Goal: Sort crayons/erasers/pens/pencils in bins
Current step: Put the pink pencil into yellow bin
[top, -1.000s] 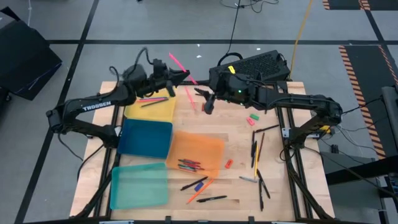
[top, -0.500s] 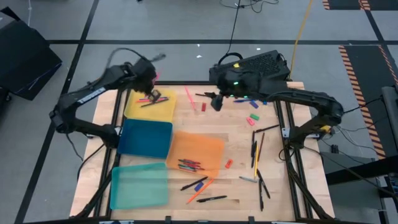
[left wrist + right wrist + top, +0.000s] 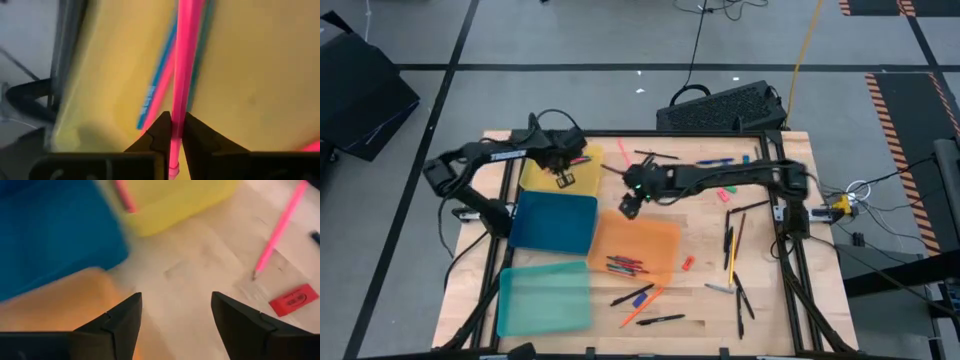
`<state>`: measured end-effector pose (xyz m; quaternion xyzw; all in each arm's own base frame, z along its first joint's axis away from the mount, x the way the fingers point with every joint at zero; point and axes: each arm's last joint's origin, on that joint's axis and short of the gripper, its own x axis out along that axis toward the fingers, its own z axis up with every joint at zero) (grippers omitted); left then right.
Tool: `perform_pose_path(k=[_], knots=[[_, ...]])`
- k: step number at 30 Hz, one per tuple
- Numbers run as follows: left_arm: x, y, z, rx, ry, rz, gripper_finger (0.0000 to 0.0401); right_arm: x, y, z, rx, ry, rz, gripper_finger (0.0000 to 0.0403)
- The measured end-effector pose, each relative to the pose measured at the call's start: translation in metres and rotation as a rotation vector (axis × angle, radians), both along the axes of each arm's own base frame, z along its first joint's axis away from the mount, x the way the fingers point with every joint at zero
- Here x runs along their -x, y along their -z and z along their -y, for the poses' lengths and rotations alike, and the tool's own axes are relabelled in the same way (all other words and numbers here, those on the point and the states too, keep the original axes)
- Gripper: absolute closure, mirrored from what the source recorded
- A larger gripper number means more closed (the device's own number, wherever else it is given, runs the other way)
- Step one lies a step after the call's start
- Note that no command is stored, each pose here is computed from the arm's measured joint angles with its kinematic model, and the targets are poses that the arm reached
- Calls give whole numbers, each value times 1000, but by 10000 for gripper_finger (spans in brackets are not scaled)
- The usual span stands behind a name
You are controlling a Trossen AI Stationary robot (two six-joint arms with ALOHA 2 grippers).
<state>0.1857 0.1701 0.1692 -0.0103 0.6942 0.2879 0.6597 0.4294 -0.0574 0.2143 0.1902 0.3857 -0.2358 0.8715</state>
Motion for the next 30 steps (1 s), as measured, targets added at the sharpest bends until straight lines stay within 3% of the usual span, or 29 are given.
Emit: perform_pose_path(k=[8,15,21,26,30], knots=[[-5,18,-3,53,86,-78,306,-36,35,41,31,319,-77,193],[2,-12,4,-30,77,13,216,-36,66,81,-31,509,-102,206],[14,-43,17,-93,70,100,182,-33,74,94,-76,528,-78,234],[24,-63,26,-131,42,198,189,-29,82,95,-66,499,-113,281],[29,-73,30,-162,29,253,200,-27,88,90,-133,436,-132,324]])
